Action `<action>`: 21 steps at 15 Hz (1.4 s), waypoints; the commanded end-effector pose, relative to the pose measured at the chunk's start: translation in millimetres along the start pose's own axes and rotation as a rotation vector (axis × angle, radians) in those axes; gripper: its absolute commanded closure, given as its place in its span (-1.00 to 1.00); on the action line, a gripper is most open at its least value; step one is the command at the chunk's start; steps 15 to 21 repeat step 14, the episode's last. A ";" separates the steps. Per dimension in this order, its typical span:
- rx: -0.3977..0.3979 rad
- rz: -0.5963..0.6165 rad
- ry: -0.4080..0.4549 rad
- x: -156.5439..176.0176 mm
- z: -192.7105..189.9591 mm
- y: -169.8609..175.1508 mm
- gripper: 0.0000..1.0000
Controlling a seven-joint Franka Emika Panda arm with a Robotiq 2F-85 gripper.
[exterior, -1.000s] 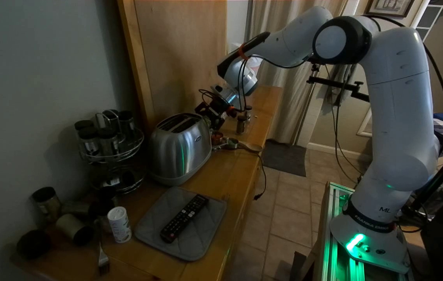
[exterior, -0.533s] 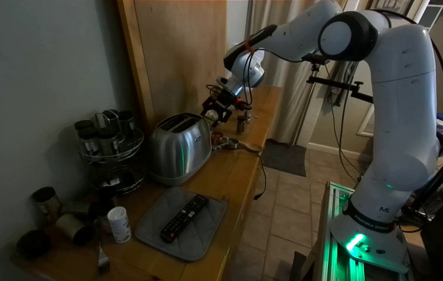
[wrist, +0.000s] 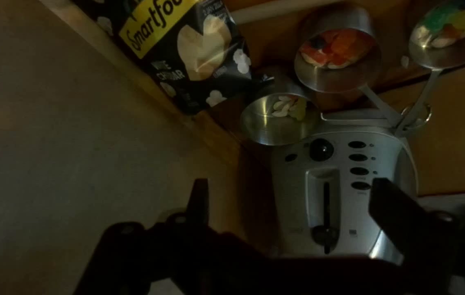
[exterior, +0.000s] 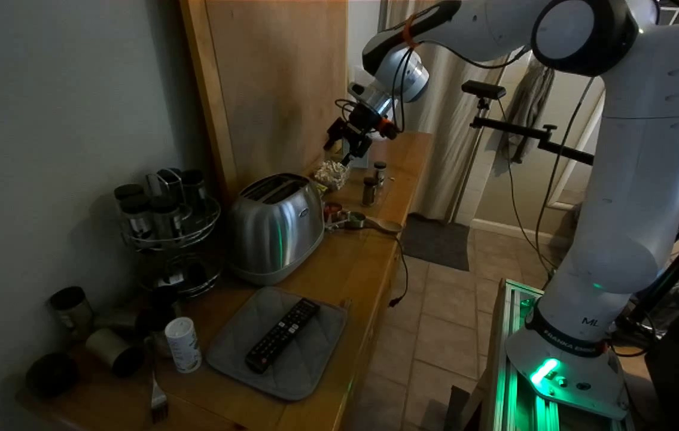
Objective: Put the yellow thing into the metal cup
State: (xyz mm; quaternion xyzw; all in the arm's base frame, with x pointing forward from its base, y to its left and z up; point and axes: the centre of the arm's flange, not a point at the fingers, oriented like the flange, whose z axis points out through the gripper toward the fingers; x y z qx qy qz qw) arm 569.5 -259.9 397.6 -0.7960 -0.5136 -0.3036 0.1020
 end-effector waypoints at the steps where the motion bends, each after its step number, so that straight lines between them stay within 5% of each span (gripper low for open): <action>1: -0.105 0.111 -0.066 11.3 -45.9 -44.1 -1.00; 7: -0.184 0.201 -0.052 -10.2 -107.3 -120.2 -1.00; 8: -0.155 0.194 -0.062 -13.6 -90.8 -74.0 -1.00; 12: -0.169 0.207 -0.036 -13.5 -104.7 -104.3 -1.00; 21: -0.166 0.208 -0.036 -13.6 -103.1 -105.9 -1.00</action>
